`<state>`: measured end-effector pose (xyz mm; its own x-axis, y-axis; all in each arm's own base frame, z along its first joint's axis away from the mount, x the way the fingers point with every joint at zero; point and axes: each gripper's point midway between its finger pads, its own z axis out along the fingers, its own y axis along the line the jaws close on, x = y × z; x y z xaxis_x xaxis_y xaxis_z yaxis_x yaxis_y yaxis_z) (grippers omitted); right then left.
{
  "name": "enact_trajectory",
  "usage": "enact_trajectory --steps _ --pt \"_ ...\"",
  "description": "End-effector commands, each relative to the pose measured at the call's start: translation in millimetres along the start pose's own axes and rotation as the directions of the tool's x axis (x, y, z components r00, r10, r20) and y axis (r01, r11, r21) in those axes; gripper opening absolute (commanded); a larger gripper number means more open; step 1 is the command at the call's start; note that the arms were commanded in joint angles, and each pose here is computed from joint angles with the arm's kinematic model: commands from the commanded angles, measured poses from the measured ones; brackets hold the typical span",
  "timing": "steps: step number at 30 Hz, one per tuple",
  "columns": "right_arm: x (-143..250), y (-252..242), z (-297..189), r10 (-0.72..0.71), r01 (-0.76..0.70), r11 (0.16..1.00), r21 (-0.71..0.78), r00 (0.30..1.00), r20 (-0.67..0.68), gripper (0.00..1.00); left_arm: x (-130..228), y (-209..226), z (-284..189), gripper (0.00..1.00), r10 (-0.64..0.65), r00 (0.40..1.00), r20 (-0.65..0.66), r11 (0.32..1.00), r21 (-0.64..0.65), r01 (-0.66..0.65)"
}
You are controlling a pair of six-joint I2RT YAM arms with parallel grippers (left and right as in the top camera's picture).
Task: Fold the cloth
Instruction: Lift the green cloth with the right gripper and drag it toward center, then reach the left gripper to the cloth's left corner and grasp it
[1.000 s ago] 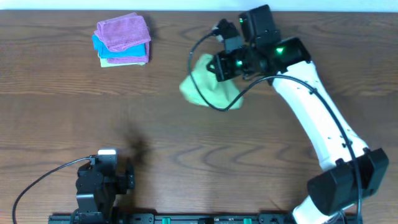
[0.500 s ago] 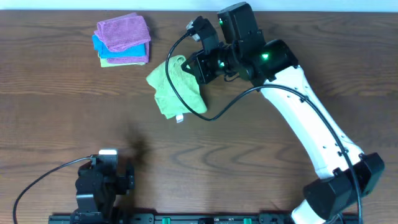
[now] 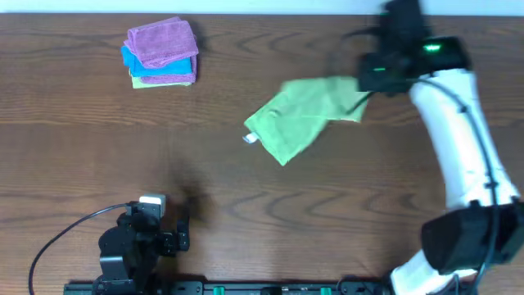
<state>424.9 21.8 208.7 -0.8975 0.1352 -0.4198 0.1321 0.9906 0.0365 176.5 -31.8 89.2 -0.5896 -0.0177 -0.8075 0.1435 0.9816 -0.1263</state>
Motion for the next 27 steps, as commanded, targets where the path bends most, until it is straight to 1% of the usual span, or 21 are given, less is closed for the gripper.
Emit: enact_trajectory --steps 1,4,5,8,11,14,17,20,24,27 --pt "-2 -26 -9 0.09 -0.09 0.996 -0.005 0.996 0.008 0.99 0 -9 0 0.95 -0.104 0.995 -0.003 0.993 0.052 0.104" --pt "0 -12 -10 0.065 -0.068 0.989 -0.135 0.998 -0.02 0.99 -8 -13 0 0.95 -0.152 0.988 0.026 0.985 0.081 0.15" --pt "3 -8 -10 0.06 -0.064 0.986 -0.154 0.998 -0.03 0.99 -13 -15 -1 0.95 -0.165 0.986 0.04 0.982 0.097 0.16" --pt "10 3 -11 0.037 -0.046 0.984 -0.172 0.998 -0.055 0.99 -32 -26 -3 0.95 -0.209 0.973 0.097 0.966 0.172 0.191" --pt "14 13 -12 0.013 -0.025 0.983 -0.181 0.998 -0.066 0.99 -42 -30 -3 0.95 -0.308 0.947 0.092 0.935 0.216 0.283" --pt "15 17 -12 0.006 -0.018 0.983 -0.185 0.998 -0.066 0.99 -49 -39 -1 0.95 -0.328 0.943 0.045 0.916 0.261 0.306" --pt "14 11 -11 0.03 -0.042 0.983 -0.179 0.997 -0.069 0.99 -59 -40 0 0.95 -0.342 0.939 -0.028 0.909 0.242 0.338" --pt "14 3 -10 0.059 -0.074 0.979 -0.192 0.995 -0.08 0.99 -86 -46 -1 0.95 -0.324 0.941 -0.097 0.906 0.256 0.339" --pt "19 -11 -5 0.101 -0.126 0.963 -0.239 0.988 -0.116 0.99 -131 -59 6 0.95 -0.329 0.924 -0.193 0.874 0.309 0.376" --pt "28 -20 4 0.12 -0.159 0.944 -0.288 0.982 -0.149 0.99 -153 -65 17 0.95 -0.341 0.91 -0.236 0.847 0.342 0.406"
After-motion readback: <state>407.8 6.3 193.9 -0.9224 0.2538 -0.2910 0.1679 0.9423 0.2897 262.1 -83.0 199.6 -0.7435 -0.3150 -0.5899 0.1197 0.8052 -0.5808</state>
